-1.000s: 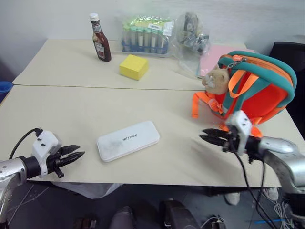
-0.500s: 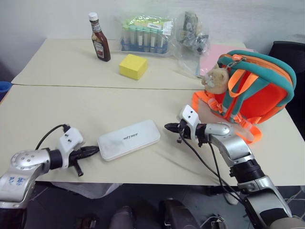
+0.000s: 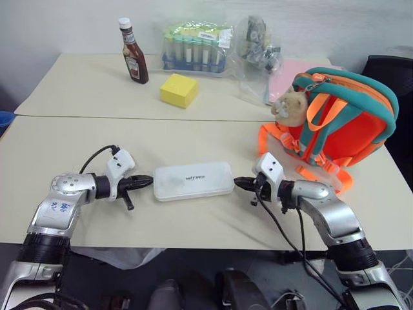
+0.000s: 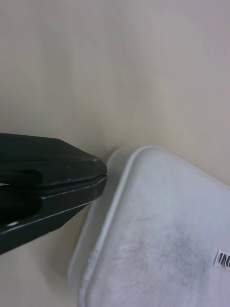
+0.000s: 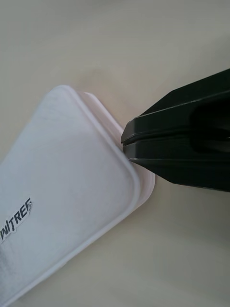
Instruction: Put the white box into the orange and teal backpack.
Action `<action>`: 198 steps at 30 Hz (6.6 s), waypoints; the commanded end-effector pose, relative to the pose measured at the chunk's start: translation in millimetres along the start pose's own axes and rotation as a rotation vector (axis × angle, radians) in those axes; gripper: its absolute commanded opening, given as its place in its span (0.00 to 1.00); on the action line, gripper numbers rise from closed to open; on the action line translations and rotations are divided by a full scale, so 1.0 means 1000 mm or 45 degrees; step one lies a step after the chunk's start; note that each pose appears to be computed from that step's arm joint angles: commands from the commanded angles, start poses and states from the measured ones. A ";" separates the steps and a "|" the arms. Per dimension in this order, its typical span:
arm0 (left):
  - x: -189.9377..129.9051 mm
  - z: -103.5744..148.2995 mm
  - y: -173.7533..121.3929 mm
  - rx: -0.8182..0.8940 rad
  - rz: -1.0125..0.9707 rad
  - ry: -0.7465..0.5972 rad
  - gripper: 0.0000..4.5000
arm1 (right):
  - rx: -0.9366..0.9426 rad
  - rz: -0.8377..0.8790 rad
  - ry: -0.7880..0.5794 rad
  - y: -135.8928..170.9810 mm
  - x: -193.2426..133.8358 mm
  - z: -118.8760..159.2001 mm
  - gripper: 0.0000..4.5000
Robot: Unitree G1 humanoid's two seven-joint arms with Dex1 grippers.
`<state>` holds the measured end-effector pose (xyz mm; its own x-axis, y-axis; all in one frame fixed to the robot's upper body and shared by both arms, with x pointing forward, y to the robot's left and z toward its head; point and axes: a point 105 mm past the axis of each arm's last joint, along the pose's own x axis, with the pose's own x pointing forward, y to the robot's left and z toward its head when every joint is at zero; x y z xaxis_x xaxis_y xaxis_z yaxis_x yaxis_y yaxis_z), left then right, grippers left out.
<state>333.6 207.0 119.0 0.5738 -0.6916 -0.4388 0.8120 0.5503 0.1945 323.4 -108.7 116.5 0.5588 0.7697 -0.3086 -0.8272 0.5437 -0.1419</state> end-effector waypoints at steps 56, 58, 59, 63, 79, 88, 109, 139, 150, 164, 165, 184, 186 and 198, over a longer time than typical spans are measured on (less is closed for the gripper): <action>0.004 0.015 -0.024 -1.155 -0.456 0.331 0.99 | -0.065 -0.114 -0.018 -0.021 0.006 0.000 0.00; 0.009 0.016 -0.030 -1.157 -0.475 0.335 0.99 | -0.062 -0.108 -0.020 -0.019 0.007 0.000 0.00; 0.016 0.015 -0.031 -1.161 -0.472 0.332 0.99 | -0.061 -0.096 -0.021 -0.017 0.008 0.000 0.00; 0.033 0.016 -0.034 -1.186 -0.467 0.299 0.99 | -0.062 -0.076 -0.028 -0.013 0.010 0.001 0.00; 0.033 0.051 -0.026 -1.271 -0.563 0.050 0.54 | -0.067 -0.108 0.004 -0.017 0.002 -0.008 0.00; 0.017 0.073 -0.043 -1.251 -0.728 -0.046 0.30 | 0.030 -0.219 -0.065 -0.025 -0.037 -0.001 0.13; -0.019 0.144 -0.033 -1.040 -0.631 -0.590 0.30 | 0.384 -0.765 -0.376 -0.117 -0.131 0.043 1.00; -0.062 0.183 -0.002 -0.739 -0.403 -0.849 0.30 | 0.172 0.539 -0.526 0.030 -0.125 0.153 0.00; -0.056 0.198 -0.034 -0.470 -0.629 -0.846 0.30 | 0.296 0.548 -0.277 0.043 -0.151 0.113 0.00; -0.021 0.179 -0.036 0.117 -0.645 -0.489 0.30 | 0.463 0.397 -0.269 0.011 -0.164 0.083 0.00; -0.021 0.178 -0.037 0.147 -0.666 -0.463 0.30 | 0.459 0.395 -0.264 0.011 -0.163 0.082 0.00; 0.122 0.224 -0.116 0.492 -0.723 -0.381 0.30 | 0.312 0.404 -0.253 0.018 -0.128 0.077 0.00; 0.125 0.226 -0.120 0.505 -0.702 -0.390 0.30 | 0.309 0.389 -0.252 0.018 -0.125 0.076 0.00; 0.022 0.196 -0.053 0.379 -0.649 -0.419 1.00 | 0.339 0.339 -0.263 0.019 -0.124 0.071 0.00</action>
<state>343.1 63.0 255.5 0.1577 -0.9432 -0.2924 0.9567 0.0726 0.2818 246.7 -173.4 209.2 0.3604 0.9232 -0.1334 -0.8996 0.3818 0.2120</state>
